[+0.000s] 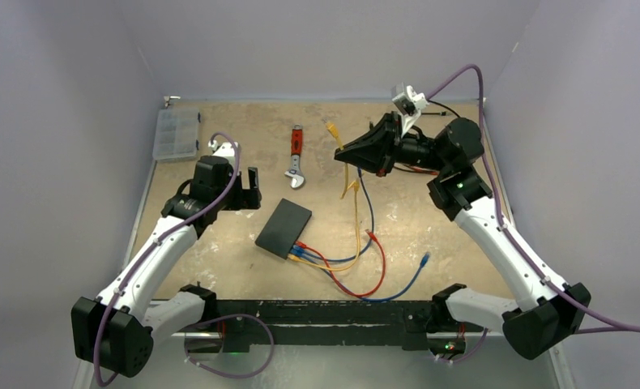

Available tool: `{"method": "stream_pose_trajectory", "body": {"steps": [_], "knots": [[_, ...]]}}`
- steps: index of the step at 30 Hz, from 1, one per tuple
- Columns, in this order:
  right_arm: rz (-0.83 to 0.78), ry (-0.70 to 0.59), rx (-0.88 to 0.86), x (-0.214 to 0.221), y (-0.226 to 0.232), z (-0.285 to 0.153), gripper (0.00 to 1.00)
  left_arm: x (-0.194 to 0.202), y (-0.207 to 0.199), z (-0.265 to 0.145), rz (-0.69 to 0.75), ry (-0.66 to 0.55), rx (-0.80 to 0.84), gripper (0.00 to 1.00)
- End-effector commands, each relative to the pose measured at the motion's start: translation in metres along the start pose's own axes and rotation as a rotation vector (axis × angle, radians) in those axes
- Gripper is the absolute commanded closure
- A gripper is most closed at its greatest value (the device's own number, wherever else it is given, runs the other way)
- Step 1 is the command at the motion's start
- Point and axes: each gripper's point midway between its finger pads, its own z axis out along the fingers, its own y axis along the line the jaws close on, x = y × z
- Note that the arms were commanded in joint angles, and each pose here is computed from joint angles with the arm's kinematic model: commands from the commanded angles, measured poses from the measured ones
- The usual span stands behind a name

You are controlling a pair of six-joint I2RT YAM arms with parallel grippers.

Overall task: Pull the plug from the switch port
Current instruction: Place the connector at the center of the board.

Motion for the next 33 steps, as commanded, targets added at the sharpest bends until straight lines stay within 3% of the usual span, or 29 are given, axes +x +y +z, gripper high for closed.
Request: {"method": "stream_pose_trajectory", "body": {"steps": [1,33], "knots": [[-0.133,-0.041,-0.039,-0.028,0.022,-0.005,1.00,0.001,0.004,0.000,0.016,-0.003,-0.008,0.08],[-0.370,-0.114,-0.232,-0.074,0.089,-0.019,1.00,0.004,0.004,0.005,0.017,0.017,-0.011,0.08]]}}
